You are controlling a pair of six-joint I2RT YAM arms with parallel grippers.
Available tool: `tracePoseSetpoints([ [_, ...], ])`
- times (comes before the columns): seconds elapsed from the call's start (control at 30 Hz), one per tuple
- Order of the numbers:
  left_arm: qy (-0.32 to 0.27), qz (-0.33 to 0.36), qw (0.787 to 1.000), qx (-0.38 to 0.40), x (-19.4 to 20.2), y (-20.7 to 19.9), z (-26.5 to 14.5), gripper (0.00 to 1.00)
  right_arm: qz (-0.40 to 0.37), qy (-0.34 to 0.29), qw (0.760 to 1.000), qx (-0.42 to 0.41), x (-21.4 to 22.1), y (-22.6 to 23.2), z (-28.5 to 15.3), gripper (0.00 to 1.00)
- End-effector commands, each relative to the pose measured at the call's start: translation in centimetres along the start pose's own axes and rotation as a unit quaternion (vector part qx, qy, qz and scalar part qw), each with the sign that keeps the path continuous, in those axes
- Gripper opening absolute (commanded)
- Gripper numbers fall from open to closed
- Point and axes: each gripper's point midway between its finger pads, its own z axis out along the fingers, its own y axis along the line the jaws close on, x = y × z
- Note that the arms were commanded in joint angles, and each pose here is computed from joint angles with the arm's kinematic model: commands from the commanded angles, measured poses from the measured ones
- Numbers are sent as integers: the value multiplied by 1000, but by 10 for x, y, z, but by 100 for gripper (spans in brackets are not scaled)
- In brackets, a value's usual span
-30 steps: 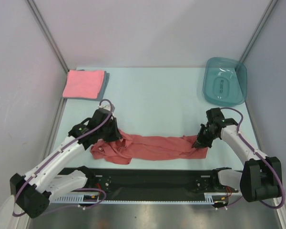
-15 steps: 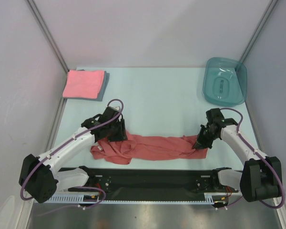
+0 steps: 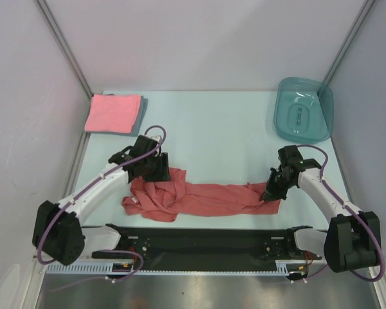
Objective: Fold and stack the t-shirts
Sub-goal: Flatten the tshirt out
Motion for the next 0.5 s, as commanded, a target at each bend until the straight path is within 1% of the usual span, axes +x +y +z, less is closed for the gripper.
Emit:
tracePoseSetpoints([
  [0.0, -12, 70, 993, 94, -34, -32, 5, 57, -17, -13, 1000, -12, -7, 9, -11, 0],
  [0.07, -9, 91, 988, 124, -42, -43, 12, 55, -17, -12, 1000, -14, -7, 9, -11, 0],
  [0.1, 8, 95, 987, 129, -40, -45, 25, 55, -18, -13, 1000, -15, -7, 10, -12, 0],
  [0.17, 8, 108, 984, 143, -50, -50, 33, 49, -18, -13, 1000, -16, -7, 11, -13, 0],
  [0.2, 25, 103, 985, 135, -47, -46, 46, 45, -19, -13, 1000, -17, -7, 12, -14, 0],
  [0.27, 29, 90, 987, 133, -56, -42, 53, 38, -22, -17, 999, -17, -9, 14, -18, 0],
  [0.33, 33, 87, 988, 120, -58, -36, 59, 34, -22, -20, 999, -16, -9, 13, -20, 0],
  [0.4, 28, 88, 990, 108, -62, -33, 61, 33, -21, -22, 999, -13, -10, 12, -22, 0],
  [0.43, 37, 89, 990, 105, -60, -31, 63, 29, -21, -20, 1000, -12, -9, 12, -21, 0],
  [0.47, 38, 89, 990, 102, -61, -31, 63, 29, -19, -21, 1000, -11, -8, 11, -22, 0],
])
